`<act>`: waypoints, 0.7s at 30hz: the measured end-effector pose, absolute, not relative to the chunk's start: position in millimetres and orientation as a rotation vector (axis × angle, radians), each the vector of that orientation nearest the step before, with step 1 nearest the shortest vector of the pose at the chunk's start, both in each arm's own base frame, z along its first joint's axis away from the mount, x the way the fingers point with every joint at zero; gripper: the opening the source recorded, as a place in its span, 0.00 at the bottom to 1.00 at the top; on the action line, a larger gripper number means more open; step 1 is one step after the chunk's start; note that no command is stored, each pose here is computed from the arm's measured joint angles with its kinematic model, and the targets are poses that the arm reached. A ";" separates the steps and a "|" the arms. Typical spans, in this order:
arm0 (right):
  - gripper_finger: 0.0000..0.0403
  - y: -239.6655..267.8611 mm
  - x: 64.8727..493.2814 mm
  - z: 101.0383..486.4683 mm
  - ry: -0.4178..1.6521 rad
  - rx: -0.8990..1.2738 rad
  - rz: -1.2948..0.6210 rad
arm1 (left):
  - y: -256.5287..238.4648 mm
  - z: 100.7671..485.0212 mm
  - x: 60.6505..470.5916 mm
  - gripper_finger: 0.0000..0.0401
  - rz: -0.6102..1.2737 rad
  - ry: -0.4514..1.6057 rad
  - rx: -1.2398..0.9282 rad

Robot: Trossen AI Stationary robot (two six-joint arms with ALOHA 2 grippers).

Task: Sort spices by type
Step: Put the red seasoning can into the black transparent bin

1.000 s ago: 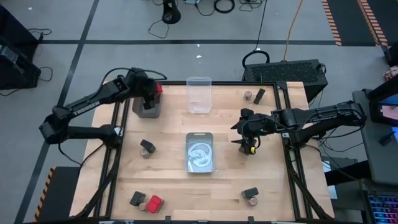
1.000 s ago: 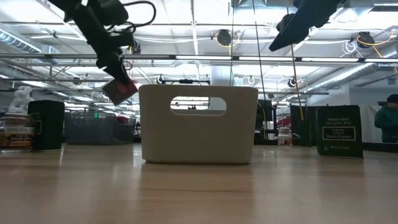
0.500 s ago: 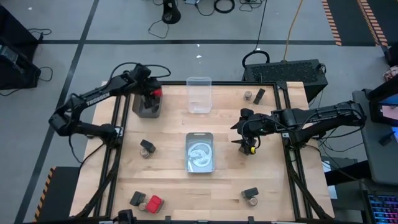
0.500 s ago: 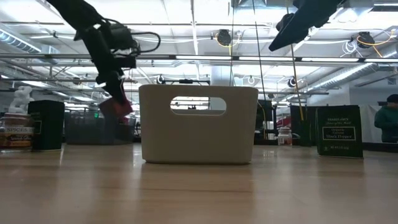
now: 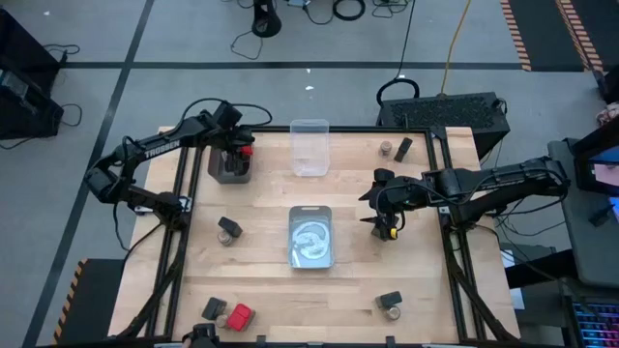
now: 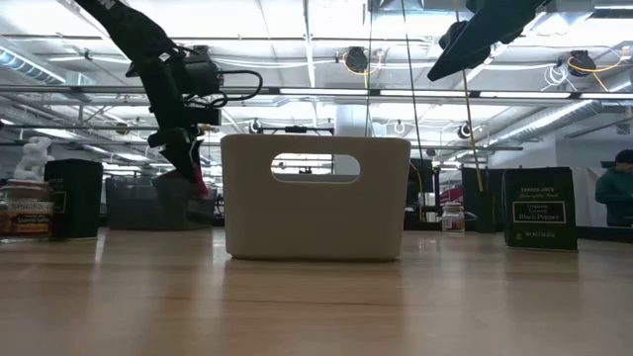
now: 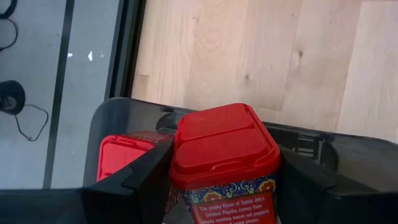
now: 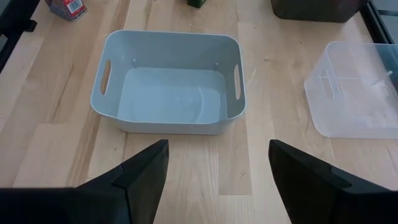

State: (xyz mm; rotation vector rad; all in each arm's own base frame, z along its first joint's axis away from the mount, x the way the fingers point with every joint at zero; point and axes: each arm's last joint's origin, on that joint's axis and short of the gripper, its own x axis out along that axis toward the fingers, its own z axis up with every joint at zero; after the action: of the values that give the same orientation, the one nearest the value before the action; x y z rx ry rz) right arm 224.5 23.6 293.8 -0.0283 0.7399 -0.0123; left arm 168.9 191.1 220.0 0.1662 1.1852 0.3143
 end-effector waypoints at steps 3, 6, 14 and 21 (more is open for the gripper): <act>0.64 23.6 224.5 293.8 0.740 -0.028 -0.012 | 191.7 220.4 169.4 0.58 0.334 1.175 0.153; 0.64 23.6 224.5 293.8 0.740 -0.029 -0.012 | 191.6 220.2 168.8 0.58 0.343 1.187 0.151; 0.64 23.6 224.5 293.8 0.740 -0.029 -0.012 | 191.3 220.1 168.8 0.58 0.337 1.190 0.156; 0.64 23.5 224.5 293.8 0.740 -0.034 -0.010 | 190.6 219.6 168.2 0.58 0.331 1.198 0.152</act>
State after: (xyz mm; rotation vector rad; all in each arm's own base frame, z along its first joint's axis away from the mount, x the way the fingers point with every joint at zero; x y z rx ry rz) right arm 224.5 23.5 293.8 -0.0339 0.7402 -0.0104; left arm 168.2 190.6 219.6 0.1518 1.1980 0.3315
